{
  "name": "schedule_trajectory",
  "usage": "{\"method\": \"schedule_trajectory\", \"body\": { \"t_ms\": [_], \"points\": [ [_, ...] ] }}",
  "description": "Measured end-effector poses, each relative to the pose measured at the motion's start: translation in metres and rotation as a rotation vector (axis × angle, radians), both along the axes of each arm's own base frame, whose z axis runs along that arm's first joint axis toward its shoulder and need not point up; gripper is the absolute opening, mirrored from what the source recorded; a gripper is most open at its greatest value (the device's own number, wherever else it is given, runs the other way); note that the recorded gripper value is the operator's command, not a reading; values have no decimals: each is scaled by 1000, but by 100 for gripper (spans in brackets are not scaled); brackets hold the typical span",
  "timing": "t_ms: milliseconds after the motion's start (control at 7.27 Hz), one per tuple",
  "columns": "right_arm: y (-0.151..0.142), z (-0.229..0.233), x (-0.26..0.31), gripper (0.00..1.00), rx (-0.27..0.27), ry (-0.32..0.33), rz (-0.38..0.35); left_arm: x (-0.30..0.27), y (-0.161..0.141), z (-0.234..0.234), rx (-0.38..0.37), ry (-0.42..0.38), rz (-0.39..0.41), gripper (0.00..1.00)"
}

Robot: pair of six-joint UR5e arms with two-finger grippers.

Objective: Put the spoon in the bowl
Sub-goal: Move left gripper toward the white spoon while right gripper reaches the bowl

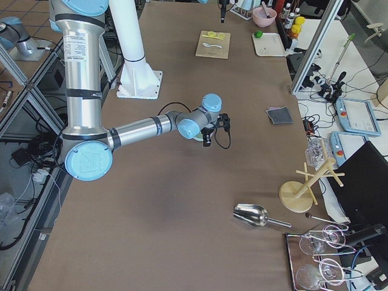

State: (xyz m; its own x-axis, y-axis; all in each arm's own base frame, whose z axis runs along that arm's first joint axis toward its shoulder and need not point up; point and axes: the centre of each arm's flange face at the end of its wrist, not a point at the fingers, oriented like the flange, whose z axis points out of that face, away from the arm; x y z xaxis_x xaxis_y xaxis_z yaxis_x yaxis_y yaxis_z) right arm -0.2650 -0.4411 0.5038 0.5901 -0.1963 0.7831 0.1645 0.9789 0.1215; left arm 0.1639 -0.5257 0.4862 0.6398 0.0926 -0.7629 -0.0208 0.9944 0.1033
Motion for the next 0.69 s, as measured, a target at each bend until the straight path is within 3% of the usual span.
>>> {"method": "schedule_trajectory", "body": {
  "t_ms": [138,275,550,688],
  "points": [
    [3,-1,-15,13,-3,7,-6,6,-3,0,-5,-5,0,97],
    [6,-2,-27,0,-9,15,-5,11,-8,3,-11,-9,0,93],
    [6,-11,-38,0,-36,13,19,22,-25,10,-28,-17,3,77],
    [2,-31,-46,0,-57,-12,46,31,-29,11,-41,-18,6,75]
  ]
}}
